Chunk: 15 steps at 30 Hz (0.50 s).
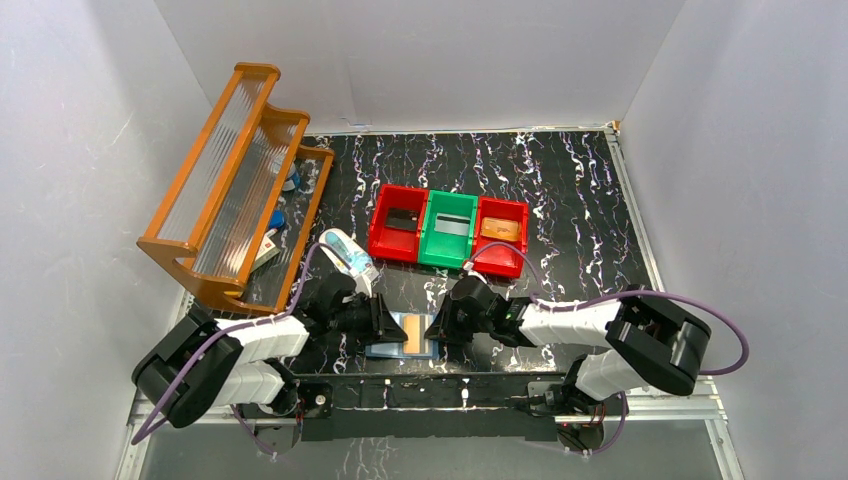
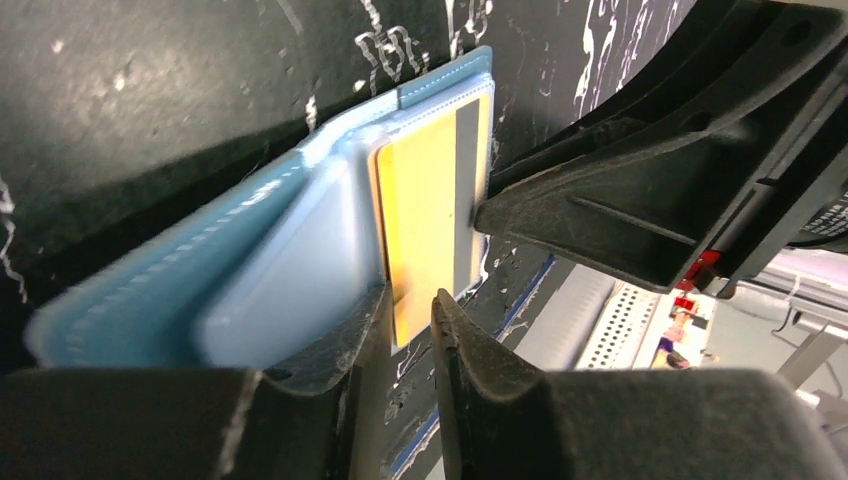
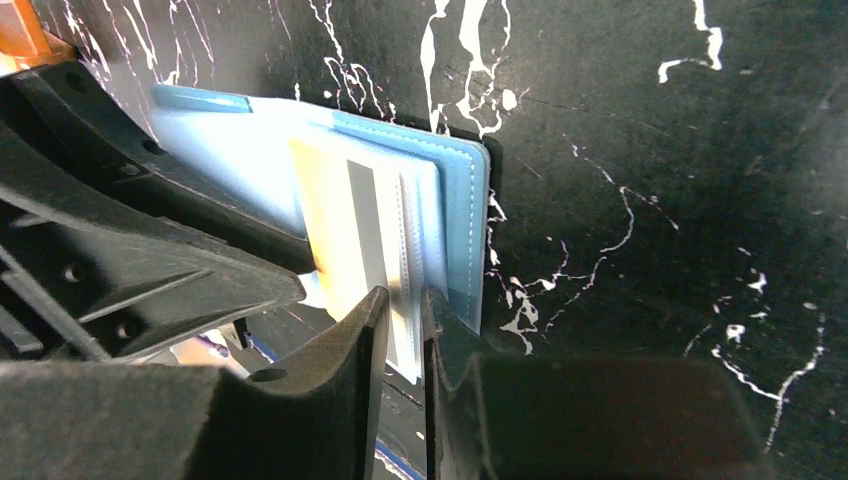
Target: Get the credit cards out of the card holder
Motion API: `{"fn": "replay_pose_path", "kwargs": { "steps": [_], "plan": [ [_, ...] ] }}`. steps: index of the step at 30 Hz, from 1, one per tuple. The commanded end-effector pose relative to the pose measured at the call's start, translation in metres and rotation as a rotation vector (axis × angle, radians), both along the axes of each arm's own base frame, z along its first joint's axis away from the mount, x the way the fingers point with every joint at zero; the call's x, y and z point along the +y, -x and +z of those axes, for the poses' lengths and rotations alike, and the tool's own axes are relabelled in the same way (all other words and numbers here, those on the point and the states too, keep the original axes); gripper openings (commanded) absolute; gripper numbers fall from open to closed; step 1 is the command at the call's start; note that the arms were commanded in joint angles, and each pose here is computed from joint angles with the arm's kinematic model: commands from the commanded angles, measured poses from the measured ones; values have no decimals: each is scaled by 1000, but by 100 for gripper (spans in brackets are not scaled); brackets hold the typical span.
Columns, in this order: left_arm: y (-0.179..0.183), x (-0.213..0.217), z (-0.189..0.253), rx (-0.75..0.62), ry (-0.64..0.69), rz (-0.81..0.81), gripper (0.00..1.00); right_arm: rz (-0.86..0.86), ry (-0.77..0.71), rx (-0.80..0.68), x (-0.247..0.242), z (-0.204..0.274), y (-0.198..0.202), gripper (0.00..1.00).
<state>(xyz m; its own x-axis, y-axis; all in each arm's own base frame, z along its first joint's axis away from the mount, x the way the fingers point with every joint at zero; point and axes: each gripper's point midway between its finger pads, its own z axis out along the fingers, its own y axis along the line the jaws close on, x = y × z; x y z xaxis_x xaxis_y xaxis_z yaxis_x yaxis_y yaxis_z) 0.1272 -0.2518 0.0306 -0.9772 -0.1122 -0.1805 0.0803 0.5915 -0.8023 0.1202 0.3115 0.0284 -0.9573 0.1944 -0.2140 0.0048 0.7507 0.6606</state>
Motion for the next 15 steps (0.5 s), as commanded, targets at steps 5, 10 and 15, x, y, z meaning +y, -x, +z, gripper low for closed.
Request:
{"fn": "replay_pose_path", "kwargs": {
  "steps": [5,10,15],
  "plan": [
    [-8,-13,31,-43,150,50,16,11,68,39,-9,-21,8,26],
    [-8,-14,32,-41,159,44,16,13,65,37,-8,-22,8,26],
    [-7,-14,25,-29,144,37,18,24,24,39,-4,-18,11,26]
  ]
}}
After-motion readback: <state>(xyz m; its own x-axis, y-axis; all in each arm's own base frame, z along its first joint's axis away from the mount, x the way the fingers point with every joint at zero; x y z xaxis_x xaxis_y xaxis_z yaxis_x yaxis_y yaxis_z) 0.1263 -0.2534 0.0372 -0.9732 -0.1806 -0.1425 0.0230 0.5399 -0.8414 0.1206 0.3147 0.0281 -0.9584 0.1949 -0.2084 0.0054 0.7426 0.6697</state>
